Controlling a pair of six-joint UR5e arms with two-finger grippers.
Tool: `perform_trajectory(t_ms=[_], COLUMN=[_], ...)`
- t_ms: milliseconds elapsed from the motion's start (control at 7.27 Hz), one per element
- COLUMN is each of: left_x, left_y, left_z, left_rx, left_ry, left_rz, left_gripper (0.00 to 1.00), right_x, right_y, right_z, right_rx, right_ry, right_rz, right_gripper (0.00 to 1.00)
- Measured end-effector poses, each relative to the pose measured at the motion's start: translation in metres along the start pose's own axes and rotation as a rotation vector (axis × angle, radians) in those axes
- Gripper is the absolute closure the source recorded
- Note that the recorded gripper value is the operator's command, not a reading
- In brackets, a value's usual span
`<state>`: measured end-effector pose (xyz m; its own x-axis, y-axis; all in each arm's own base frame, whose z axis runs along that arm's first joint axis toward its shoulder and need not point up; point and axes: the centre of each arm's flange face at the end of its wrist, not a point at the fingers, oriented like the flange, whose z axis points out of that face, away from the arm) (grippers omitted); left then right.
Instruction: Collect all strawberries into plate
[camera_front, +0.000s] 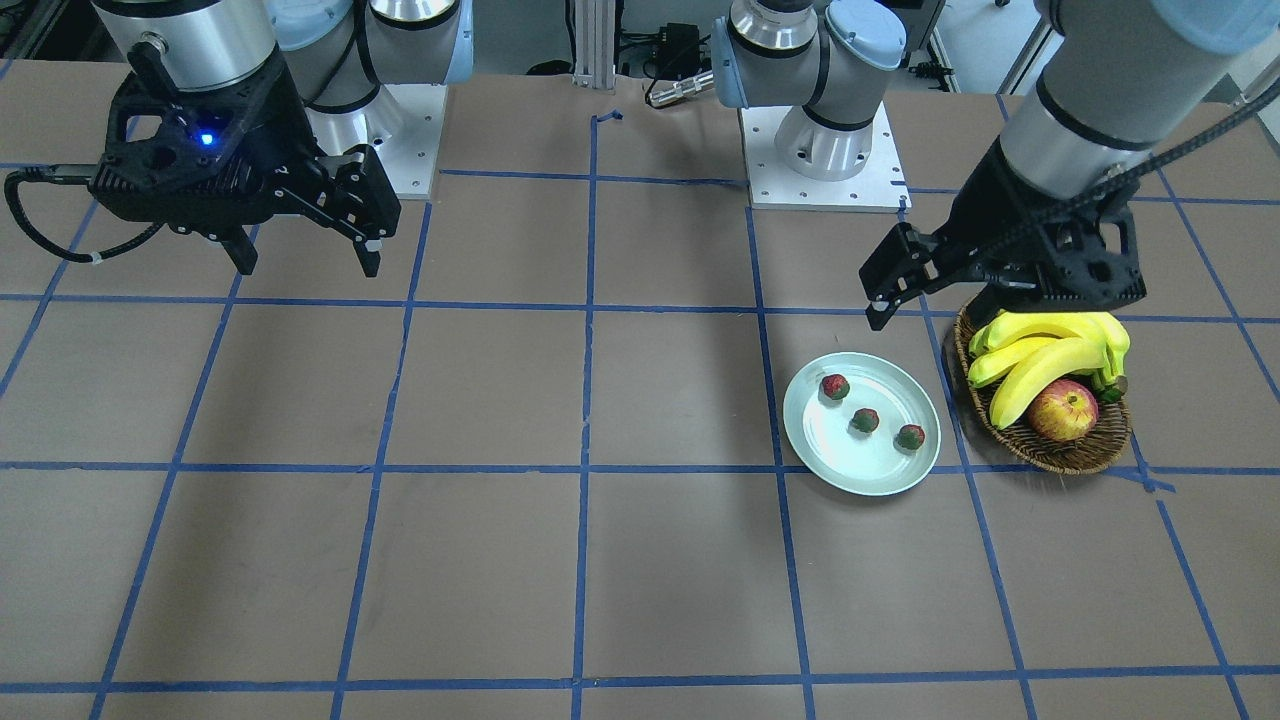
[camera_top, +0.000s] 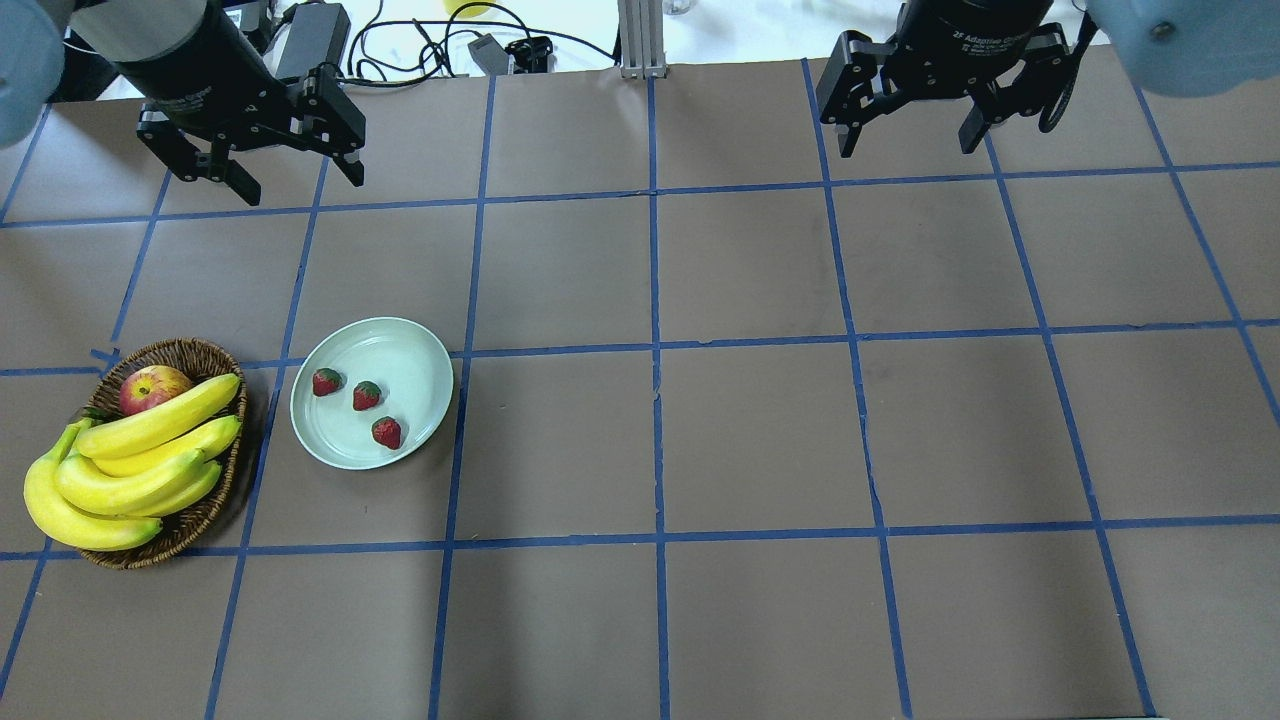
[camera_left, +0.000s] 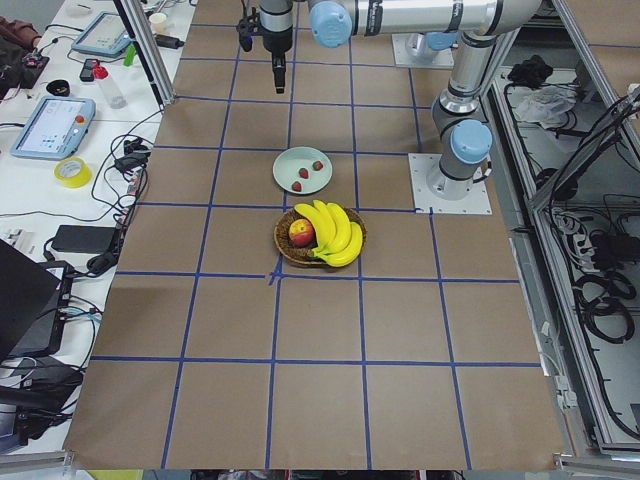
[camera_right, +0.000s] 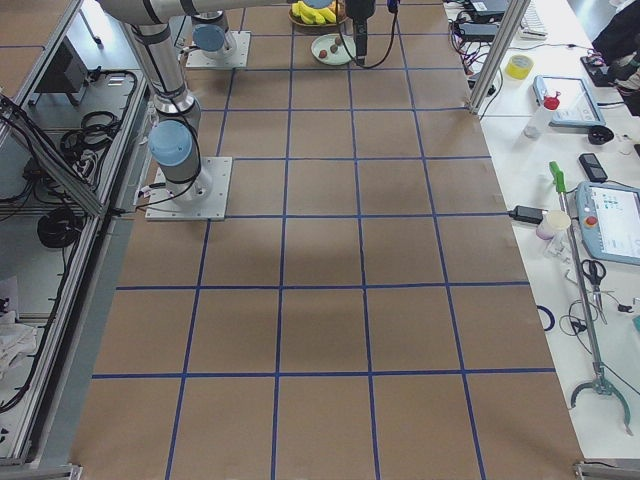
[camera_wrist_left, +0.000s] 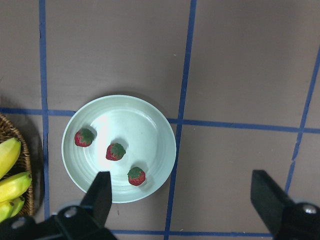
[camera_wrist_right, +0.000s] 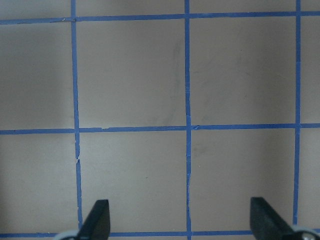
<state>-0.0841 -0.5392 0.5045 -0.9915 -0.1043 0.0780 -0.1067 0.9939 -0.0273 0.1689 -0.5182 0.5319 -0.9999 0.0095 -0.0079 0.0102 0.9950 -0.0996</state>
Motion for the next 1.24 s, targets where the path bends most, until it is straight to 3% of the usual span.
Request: perform_trajectory(t_ms=[825,1238], left_x=[0.026,0.028], left_y=[0.028,0.031], left_z=[0.003,0.002], left_rx=[-0.042,-0.038], left_ry=[-0.073,-0.073], left_rz=[0.099,0.099], left_gripper=[0.0,0.0], right_x=[0.001,0.0], right_y=[-0.001,0.0], right_z=[0.0,0.0], right_rx=[0.0,0.001], right_ry=[0.0,0.001], right_rz=[0.002,0.001], right_gripper=[0.0,0.0])
